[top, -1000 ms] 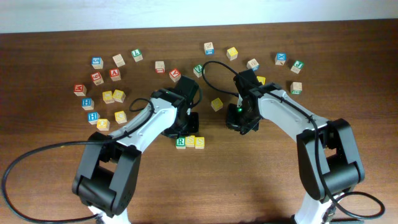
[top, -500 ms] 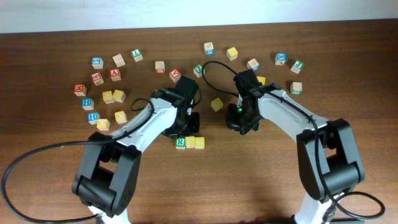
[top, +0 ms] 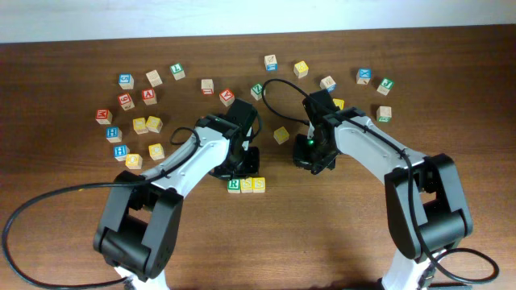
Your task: Spell out RSS
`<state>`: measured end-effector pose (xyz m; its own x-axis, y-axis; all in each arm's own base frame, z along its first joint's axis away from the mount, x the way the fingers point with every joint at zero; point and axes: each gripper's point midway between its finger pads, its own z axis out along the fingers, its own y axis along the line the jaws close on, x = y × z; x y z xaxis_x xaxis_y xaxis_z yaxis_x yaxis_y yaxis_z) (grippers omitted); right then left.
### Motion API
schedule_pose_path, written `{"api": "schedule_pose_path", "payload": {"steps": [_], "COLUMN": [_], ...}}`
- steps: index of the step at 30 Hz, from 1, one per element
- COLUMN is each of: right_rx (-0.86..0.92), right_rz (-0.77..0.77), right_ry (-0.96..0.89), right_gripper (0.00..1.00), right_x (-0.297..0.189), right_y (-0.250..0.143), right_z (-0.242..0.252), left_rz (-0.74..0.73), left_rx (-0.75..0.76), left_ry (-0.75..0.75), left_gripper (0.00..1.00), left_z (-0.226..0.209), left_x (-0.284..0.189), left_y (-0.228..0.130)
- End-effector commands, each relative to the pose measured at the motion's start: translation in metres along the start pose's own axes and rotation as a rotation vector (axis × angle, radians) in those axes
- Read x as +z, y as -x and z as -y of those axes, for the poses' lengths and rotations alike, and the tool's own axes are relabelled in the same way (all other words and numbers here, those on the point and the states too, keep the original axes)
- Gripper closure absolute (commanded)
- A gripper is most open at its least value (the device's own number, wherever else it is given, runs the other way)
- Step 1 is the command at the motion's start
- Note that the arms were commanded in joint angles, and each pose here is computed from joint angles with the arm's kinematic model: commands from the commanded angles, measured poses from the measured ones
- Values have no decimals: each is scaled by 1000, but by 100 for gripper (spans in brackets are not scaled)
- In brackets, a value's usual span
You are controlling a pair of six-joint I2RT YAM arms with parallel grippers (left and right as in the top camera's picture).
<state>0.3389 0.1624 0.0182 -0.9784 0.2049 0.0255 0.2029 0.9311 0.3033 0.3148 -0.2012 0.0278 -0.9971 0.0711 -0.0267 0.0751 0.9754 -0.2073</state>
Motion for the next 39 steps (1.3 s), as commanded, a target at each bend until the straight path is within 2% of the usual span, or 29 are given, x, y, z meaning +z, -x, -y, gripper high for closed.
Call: {"api": "schedule_pose_path", "payload": {"steps": [1, 4, 6, 9, 11, 12, 14, 16, 22, 26, 39], "right_rx": [6, 7, 6, 8, 9, -9, -57, -122, -121, -174, -177], "right_rz": [-3, -4, -4, -13, -44, -51, -57, -41, -69, -53, -48], "right_ry": [-4, -5, -5, -8, -28, -29, -26, -5, 49, 73, 89], "right_gripper": [89, 89, 89, 89, 89, 89, 89, 89, 89, 89, 90], "right_x": [0, 0, 0, 0, 1, 3, 7, 13, 17, 20, 20], "right_y": [-1, -2, -2, -4, -13, -18, -27, -35, -49, -55, -54], "right_z": [2, 2, 2, 3, 5, 0, -14, -36, -58, -75, -78], "left_rz": [6, 16, 48, 77, 46, -12, -65, -90, -134, -141, -136], "left_rx": [24, 22, -4, -106, -189, -241, -266, -265, -239, -202, -216], "left_ry": [-20, -22, -27, -10, 52, 74, 90, 97, 76, 51, 19], "left_gripper": [100, 100, 100, 100, 100, 100, 100, 100, 100, 100, 100], "left_z": [5, 5, -1, -31, -66, -85, -94, -94, -82, -66, -58], "left_x": [-5, -5, -16, -56, -67, -67, -58, -38, -7, -4, -3], "left_y": [-2, 1, 16, 43, 39, 26, 11, -2, -26, -29, -27]}}
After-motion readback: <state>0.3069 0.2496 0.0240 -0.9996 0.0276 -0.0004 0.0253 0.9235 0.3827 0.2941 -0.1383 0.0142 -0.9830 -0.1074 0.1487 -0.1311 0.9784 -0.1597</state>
